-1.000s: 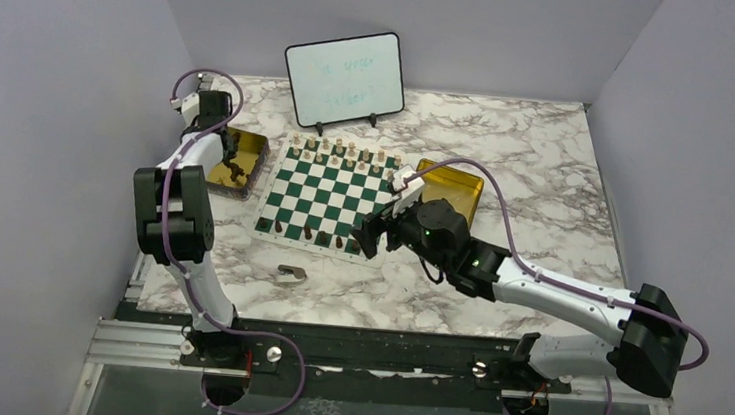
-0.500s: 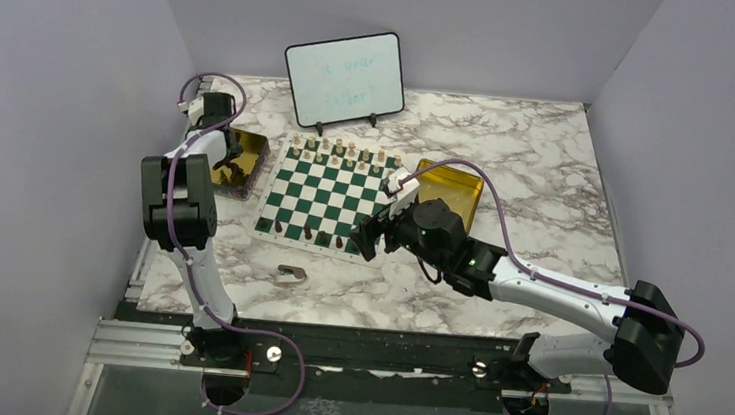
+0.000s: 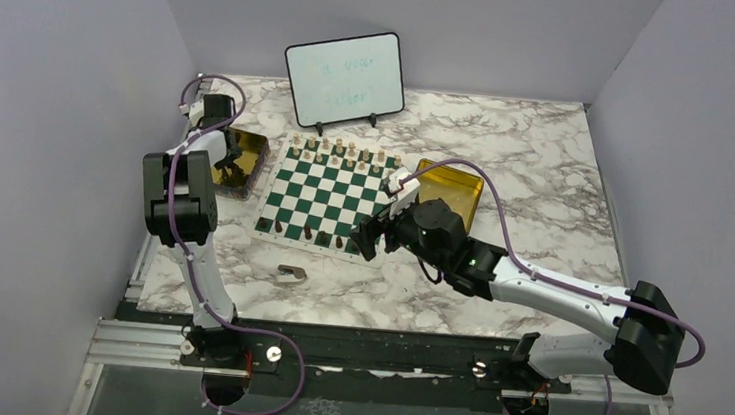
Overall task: Set up the chess pieces on the board
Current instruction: Pick up the chess piece from the storage box, then place the chess piece on the chessboard.
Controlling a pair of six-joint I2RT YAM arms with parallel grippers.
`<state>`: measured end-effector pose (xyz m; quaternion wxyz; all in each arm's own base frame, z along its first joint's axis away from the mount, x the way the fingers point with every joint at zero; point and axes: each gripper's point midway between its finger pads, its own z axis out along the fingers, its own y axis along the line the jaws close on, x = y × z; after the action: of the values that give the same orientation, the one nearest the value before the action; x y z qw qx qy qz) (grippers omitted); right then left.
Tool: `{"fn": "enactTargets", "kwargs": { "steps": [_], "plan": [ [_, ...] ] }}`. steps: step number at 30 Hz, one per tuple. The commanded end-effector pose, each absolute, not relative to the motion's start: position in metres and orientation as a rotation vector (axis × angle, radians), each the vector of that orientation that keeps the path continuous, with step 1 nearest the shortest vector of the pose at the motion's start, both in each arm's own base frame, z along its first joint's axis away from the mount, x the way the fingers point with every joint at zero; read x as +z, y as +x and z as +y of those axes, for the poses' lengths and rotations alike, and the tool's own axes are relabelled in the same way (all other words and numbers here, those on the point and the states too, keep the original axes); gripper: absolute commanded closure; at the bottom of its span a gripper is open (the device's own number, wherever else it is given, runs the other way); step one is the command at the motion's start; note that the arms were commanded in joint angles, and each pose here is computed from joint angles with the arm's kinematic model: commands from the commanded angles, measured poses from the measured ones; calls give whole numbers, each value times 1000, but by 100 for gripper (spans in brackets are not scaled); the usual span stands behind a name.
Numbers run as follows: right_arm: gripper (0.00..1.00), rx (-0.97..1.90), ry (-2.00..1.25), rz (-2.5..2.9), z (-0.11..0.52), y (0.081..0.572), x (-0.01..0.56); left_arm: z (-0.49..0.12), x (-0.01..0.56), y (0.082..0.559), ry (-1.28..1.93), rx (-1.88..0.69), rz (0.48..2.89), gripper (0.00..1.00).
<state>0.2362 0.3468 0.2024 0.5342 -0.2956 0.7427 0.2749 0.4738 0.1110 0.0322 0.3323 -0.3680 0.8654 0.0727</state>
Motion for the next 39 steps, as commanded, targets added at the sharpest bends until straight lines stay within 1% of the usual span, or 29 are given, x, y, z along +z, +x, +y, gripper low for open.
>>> {"fn": "enactTargets", "kwargs": {
  "steps": [1, 8, 12, 23, 28, 32, 35, 39],
  "plan": [
    [0, 658, -687, 1755, 345, 235, 210, 107, 27, 475, -962, 125, 2289, 74],
    [0, 666, -594, 1743, 339, 239, 216, 108, 64, 482, -933, 75, 2231, 84],
    [0, 641, -535, 1772, 334, 244, 217, 106, 93, 485, -909, 37, 2179, 88],
    [0, 603, -532, 1855, 335, 246, 211, 92, 164, 483, -833, -75, 2058, 88],
    [0, 651, -529, 1839, 337, 242, 217, 87, 196, 473, -782, -105, 2007, 89],
    [0, 698, -516, 1821, 339, 238, 222, 73, 214, 463, -743, -186, 1981, 88],
    [0, 722, -479, 1818, 338, 237, 224, 54, 225, 457, -699, -301, 1969, 88],
    [1, 834, -471, 1793, 343, 225, 230, 33, 233, 449, -663, -415, 1966, 89]
  ]
}}
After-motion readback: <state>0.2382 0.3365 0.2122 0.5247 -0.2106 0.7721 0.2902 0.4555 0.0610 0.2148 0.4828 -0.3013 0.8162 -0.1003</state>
